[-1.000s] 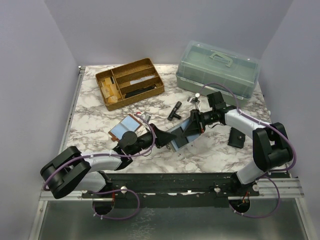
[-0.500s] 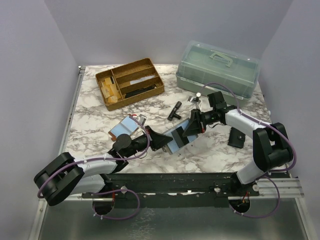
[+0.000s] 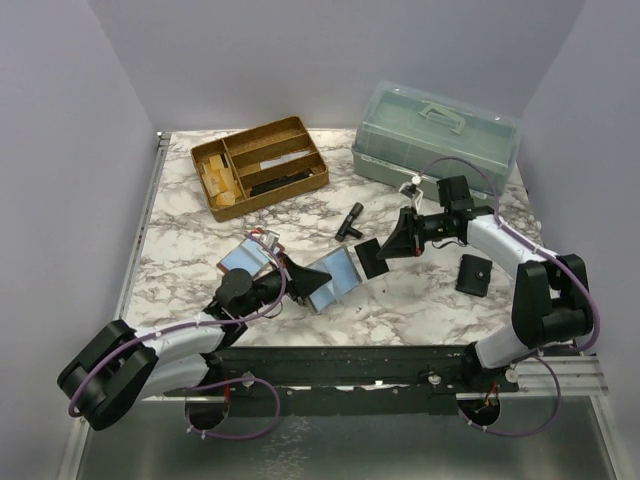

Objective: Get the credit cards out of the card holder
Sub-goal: Remove the credit card from the card holder, then place the card holder at the center of the board.

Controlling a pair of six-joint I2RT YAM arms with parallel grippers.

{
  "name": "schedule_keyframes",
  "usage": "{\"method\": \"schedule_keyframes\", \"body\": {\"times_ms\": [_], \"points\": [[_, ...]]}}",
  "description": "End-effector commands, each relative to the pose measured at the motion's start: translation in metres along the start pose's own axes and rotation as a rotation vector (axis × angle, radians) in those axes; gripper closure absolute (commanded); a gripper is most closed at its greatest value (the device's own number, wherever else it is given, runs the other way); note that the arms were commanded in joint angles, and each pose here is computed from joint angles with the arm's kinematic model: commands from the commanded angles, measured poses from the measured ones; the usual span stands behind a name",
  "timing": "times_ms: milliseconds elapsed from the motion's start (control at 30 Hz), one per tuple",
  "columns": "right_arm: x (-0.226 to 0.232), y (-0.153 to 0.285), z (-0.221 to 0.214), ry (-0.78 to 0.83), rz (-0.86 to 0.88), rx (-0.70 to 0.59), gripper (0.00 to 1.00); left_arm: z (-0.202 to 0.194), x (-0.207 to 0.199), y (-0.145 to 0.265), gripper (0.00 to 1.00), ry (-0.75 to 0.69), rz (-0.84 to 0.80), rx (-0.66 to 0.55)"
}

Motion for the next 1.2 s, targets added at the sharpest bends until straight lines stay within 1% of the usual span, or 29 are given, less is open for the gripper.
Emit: {"method": "schedule_keyframes", "body": {"times_ms": [0,133,333,400,500,633,733,800,833,867,900,967,1000,1033,1100,1167], "points": [[0.006,0.008,0.008,0.095,-0.067,-0.024,1.00,-0.021,0.020,0.005,1.00,0.052,0.079,0.085],[0.002,0.009,0.009,0.094,-0.088,-0.026,1.00,-0.035,0.036,-0.004,1.00,0.079,0.127,0.145],[-0.007,0.012,0.011,0.113,-0.158,-0.029,1.00,-0.050,0.051,-0.022,1.00,0.125,0.125,0.206],[-0.007,0.013,0.012,0.123,-0.173,-0.032,1.00,-0.057,0.068,-0.021,1.00,0.176,0.196,0.211],[-0.010,0.014,0.012,0.128,-0.194,-0.035,1.00,-0.063,0.094,-0.008,0.99,0.240,0.329,0.186],[-0.012,0.014,0.012,0.123,-0.202,-0.036,1.00,-0.066,0.115,0.011,0.81,0.239,0.510,0.197],[-0.013,0.013,0.012,0.110,-0.196,-0.034,1.00,-0.055,0.117,0.022,0.62,0.207,0.585,0.192],[-0.014,0.013,0.012,0.106,-0.197,-0.033,1.00,-0.045,0.114,0.028,0.52,0.178,0.610,0.180],[-0.014,0.013,0.011,0.103,-0.195,-0.032,1.00,-0.042,0.113,0.032,0.50,0.171,0.624,0.175],[-0.014,0.013,0.011,0.104,-0.194,-0.033,1.00,-0.036,0.109,0.035,0.46,0.158,0.621,0.153],[-0.014,0.013,0.011,0.102,-0.190,-0.033,1.00,-0.031,0.105,0.037,0.41,0.150,0.607,0.133],[-0.013,0.012,0.009,0.092,-0.173,-0.033,1.00,-0.017,0.101,0.043,0.21,0.139,0.606,0.055],[-0.012,0.011,0.009,0.089,-0.164,-0.032,1.00,-0.012,0.097,0.046,0.09,0.140,0.595,0.021],[-0.011,0.011,0.008,0.082,-0.155,-0.032,1.00,-0.005,0.092,0.047,0.02,0.137,0.571,-0.016],[-0.010,0.010,0.008,0.073,-0.136,-0.034,1.00,0.008,0.077,0.047,0.01,0.113,0.488,-0.074],[-0.007,0.008,0.007,0.056,-0.107,-0.036,1.00,0.021,0.053,0.042,0.01,0.066,0.358,-0.100]]}}
Point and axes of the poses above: each gripper's point midway between its finger pads, its own y axis back along the fingers, its own x axis along the line the jaws close on, z = x × y, the point moved 1 cm from there along y, back along the fingers, and after that the axes turned 13 degrees about -y, right-handed, at the moved point
